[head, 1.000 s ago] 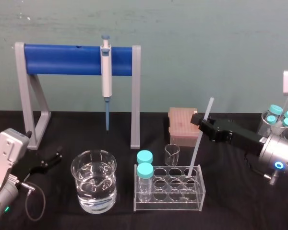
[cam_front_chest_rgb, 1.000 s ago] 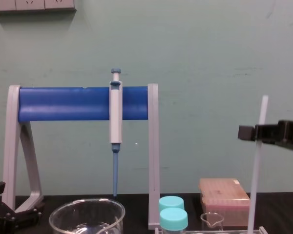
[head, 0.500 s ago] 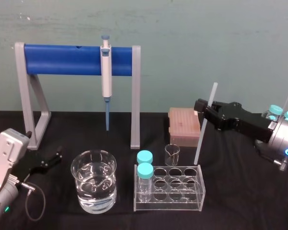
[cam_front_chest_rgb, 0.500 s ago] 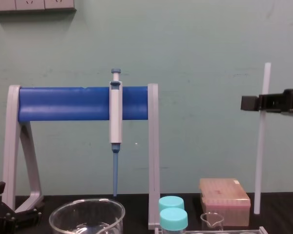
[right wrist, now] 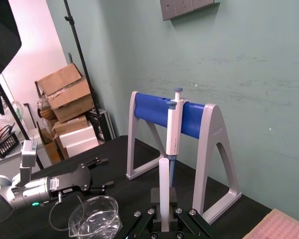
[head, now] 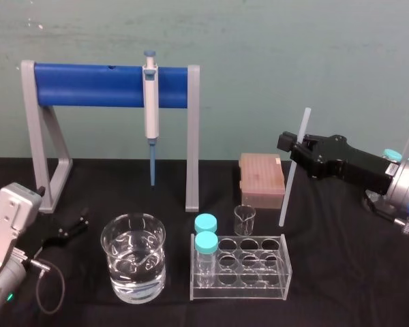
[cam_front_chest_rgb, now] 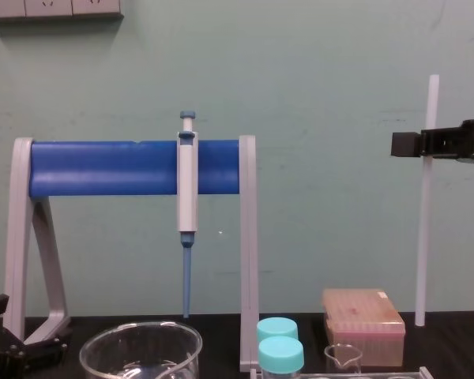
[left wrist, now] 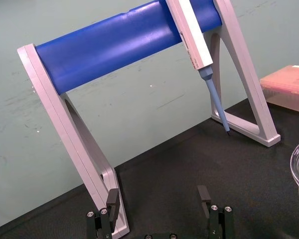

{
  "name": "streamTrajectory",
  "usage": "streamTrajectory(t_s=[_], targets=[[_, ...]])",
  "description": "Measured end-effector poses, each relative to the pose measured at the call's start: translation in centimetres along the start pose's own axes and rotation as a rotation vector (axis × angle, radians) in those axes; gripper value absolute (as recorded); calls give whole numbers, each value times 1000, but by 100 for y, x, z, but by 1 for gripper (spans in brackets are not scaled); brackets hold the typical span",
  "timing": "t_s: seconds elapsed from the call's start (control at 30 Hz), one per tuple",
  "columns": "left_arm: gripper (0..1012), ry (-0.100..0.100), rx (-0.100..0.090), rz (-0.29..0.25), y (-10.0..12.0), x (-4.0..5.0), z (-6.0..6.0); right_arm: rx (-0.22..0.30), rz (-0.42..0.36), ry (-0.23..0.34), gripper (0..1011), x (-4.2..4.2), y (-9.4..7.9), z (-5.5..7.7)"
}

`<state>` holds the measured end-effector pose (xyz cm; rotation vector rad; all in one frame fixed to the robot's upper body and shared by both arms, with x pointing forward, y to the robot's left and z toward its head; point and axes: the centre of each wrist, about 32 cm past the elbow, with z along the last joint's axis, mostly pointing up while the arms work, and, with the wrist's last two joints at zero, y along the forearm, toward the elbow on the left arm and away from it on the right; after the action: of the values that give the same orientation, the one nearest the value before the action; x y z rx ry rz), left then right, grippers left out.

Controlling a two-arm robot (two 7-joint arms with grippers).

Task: Pick up the stirring rod with one hand, then place it down.

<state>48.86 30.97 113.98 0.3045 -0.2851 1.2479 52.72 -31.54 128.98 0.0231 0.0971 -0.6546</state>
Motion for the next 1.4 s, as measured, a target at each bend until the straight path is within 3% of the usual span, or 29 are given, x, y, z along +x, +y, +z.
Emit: streamTrajectory(t_s=[1.4], targets=[[1005, 0, 0, 0, 0, 0, 0, 0, -1, 6, 66, 0, 2, -21]])
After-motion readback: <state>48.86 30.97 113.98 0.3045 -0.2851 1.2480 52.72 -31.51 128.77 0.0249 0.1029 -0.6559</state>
